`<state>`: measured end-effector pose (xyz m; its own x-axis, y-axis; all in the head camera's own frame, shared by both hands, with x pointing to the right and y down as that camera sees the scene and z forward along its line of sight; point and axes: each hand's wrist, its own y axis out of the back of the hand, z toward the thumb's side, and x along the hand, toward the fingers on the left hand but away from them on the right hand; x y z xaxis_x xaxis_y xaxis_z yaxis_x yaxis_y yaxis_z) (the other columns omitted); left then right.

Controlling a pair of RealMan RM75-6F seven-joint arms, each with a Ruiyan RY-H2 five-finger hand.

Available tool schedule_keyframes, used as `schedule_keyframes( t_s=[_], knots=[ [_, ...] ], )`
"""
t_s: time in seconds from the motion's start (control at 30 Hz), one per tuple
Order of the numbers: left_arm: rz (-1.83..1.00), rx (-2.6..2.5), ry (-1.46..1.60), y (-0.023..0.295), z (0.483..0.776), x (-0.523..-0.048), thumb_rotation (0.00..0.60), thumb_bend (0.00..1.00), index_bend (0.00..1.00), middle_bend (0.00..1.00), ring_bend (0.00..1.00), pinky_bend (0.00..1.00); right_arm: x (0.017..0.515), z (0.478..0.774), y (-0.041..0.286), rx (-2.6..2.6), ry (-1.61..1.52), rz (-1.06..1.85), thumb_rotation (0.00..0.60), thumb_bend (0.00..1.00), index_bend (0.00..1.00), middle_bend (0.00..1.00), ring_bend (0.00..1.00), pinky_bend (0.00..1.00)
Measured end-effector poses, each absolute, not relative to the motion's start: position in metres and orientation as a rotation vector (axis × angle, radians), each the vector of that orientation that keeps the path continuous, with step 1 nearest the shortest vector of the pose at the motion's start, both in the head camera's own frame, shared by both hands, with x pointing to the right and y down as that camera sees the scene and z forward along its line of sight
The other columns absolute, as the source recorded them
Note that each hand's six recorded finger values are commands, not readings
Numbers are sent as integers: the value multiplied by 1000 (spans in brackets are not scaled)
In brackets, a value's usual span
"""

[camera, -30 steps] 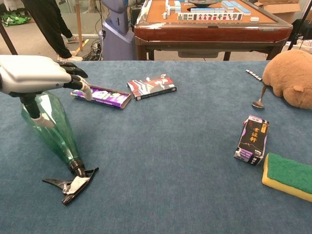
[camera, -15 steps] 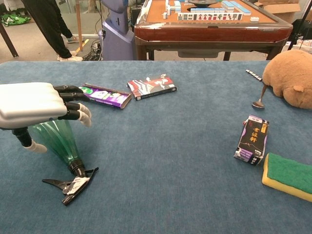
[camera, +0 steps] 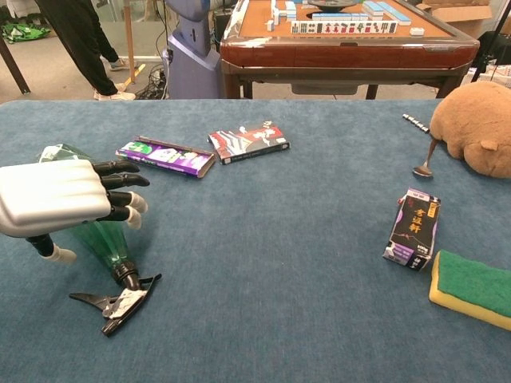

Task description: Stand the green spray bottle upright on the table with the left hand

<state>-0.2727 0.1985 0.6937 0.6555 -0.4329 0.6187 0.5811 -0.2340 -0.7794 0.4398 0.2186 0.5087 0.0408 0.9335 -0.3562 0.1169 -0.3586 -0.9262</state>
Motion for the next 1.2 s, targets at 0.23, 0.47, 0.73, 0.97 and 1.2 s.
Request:
schedule_keyframes(
  t_s=[0.23, 0.47, 0.73, 0.97, 1.2],
  knots=[
    [-924, -1517, -159, 198, 705, -276, 600, 150, 378, 302, 33, 0, 439, 508, 218, -1576, -1088, 1403, 600, 253, 293, 232, 150, 176],
    [-914, -1542, -115, 192, 707, -277, 600, 216, 510, 480, 176, 0, 438, 507, 218, -1575, -1086, 1403, 600, 252, 293, 232, 150, 176],
    [-934, -1728, 121, 173, 684, -270, 600, 222, 532, 504, 193, 0, 438, 509, 217, -1580, -1085, 1402, 600, 253, 293, 232, 150, 176],
    [-947, -1971, 479, 134, 647, -259, 600, 222, 518, 503, 192, 0, 439, 509, 218, -1581, -1089, 1402, 600, 253, 293, 232, 150, 176],
    [-954, -2213, 857, 100, 634, -263, 600, 221, 502, 495, 187, 0, 441, 508, 218, -1572, -1089, 1407, 600, 253, 293, 232, 150, 176]
  ],
)
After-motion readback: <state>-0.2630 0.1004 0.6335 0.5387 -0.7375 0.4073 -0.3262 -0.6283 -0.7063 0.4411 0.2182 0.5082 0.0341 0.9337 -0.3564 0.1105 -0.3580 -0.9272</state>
